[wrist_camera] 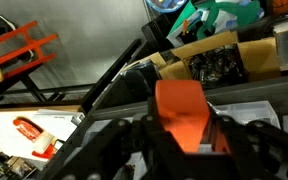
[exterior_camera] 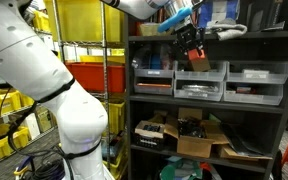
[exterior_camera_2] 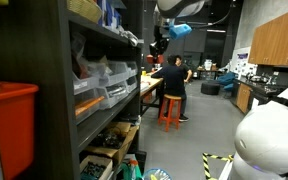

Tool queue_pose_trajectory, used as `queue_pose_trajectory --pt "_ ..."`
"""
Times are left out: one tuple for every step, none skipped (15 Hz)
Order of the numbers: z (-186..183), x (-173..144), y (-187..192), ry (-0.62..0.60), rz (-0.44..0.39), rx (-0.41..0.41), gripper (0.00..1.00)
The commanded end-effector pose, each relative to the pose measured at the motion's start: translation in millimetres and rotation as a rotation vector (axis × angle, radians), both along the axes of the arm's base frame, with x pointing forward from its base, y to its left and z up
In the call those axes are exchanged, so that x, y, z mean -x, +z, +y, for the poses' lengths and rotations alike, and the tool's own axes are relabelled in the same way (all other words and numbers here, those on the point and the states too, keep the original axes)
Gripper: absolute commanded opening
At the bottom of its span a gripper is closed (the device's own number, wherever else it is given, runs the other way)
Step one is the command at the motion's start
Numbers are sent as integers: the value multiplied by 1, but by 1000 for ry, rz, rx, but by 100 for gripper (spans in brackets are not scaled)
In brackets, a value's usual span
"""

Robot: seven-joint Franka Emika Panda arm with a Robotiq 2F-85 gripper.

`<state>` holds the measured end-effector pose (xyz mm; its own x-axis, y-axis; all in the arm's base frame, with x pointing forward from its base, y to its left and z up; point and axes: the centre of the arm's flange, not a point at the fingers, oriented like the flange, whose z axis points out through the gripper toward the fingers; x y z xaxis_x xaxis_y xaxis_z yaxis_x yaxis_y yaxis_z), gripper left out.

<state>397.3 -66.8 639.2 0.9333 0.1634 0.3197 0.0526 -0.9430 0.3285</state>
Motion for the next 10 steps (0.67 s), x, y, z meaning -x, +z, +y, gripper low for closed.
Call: queue_pose_trajectory --pt "-6 -24 -1 -16 -18 33 16" --pt "-4 -29 -3 -17 -30 47 16" --pt "-3 -34 -4 -15 -39 58 16" --pt "0 -39 -6 -19 -54 76 16" --pt "2 -45 -6 -22 -64 90 16" --pt "4 -50 -7 -26 -71 100 16" --pt "7 -55 -8 -30 -76 111 16" --pt "10 -59 -8 -32 -80 119 16" --pt "13 -64 -8 -34 -86 123 16" --pt "16 -67 -8 -36 -92 127 16"
